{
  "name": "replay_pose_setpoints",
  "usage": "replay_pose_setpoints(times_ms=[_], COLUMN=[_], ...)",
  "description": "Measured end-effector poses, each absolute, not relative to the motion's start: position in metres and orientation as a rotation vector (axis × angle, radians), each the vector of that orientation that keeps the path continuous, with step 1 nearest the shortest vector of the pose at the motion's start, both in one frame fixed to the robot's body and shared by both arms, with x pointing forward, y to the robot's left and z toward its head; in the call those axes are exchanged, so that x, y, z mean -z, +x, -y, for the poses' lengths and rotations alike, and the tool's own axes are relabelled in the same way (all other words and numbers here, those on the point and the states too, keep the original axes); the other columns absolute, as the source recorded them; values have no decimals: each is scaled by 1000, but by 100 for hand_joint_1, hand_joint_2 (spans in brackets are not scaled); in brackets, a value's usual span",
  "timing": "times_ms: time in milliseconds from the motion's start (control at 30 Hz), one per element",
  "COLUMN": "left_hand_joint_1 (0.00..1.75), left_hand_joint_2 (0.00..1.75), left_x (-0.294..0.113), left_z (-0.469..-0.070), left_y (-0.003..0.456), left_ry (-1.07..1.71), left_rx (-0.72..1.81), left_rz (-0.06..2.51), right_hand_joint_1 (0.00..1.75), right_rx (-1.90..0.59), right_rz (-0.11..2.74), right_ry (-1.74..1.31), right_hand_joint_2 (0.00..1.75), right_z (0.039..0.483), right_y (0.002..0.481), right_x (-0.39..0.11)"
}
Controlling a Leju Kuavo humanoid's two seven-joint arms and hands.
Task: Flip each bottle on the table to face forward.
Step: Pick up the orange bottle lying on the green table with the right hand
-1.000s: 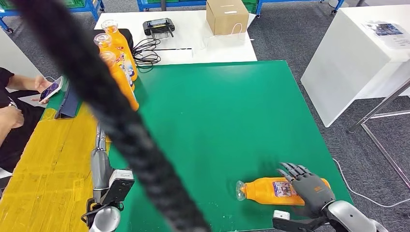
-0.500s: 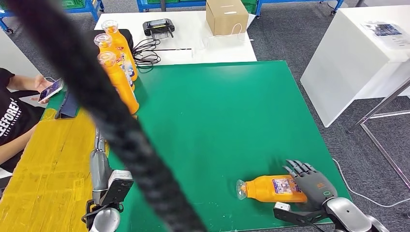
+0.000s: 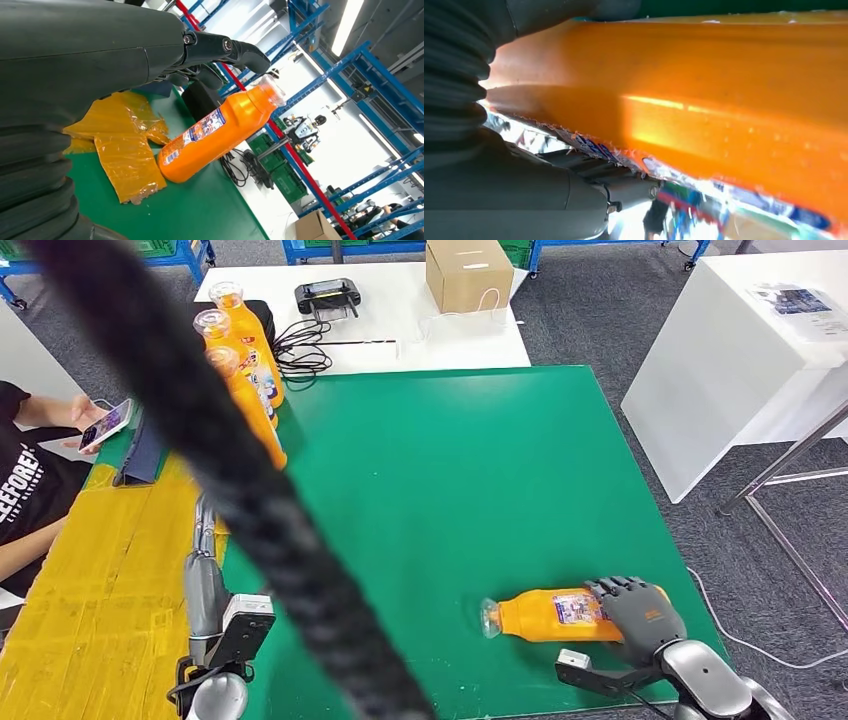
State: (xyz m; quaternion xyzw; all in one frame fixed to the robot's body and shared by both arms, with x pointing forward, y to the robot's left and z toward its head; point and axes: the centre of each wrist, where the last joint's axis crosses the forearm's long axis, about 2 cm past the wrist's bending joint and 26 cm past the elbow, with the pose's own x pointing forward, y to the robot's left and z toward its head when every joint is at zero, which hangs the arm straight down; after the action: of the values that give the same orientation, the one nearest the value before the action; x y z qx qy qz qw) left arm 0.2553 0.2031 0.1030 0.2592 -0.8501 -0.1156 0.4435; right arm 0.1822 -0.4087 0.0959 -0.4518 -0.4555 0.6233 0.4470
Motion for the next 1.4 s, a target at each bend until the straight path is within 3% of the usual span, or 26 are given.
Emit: replay_pose_setpoints(times_ms=[200,433,733,933,1133,1400], left_hand_joint_1=[0,0,0,0,0,0], left_hand_joint_2=[175,175,175,175,175,175], left_x=[-106,-106,-106,-105,-109,-118], left_z=[-204,-202,-184,-175,-164,-156], left_y=[251,250,252,253,255,258], left_ry=[656,638,217,36,-418,-539], left_rx=[279,268,259,259,186,220], left_rz=[2109,2115,2061,2032,1966,1966], right_hand_joint_1=[175,175,175,160,164,172], right_rx=[-1338,-867,-354,-267,-251,-357], right_rz=[1461,1889,2028,2008,1943,1885], right_ry=[-1204,-1205,-732,-550,-173,75], right_hand_joint_2=[175,175,175,175,175,175], right_z=[366,313,272,253,212,155], right_y=[198,214,235,245,256,258], right_x=[-104,-130,-136,-131,-117,-105])
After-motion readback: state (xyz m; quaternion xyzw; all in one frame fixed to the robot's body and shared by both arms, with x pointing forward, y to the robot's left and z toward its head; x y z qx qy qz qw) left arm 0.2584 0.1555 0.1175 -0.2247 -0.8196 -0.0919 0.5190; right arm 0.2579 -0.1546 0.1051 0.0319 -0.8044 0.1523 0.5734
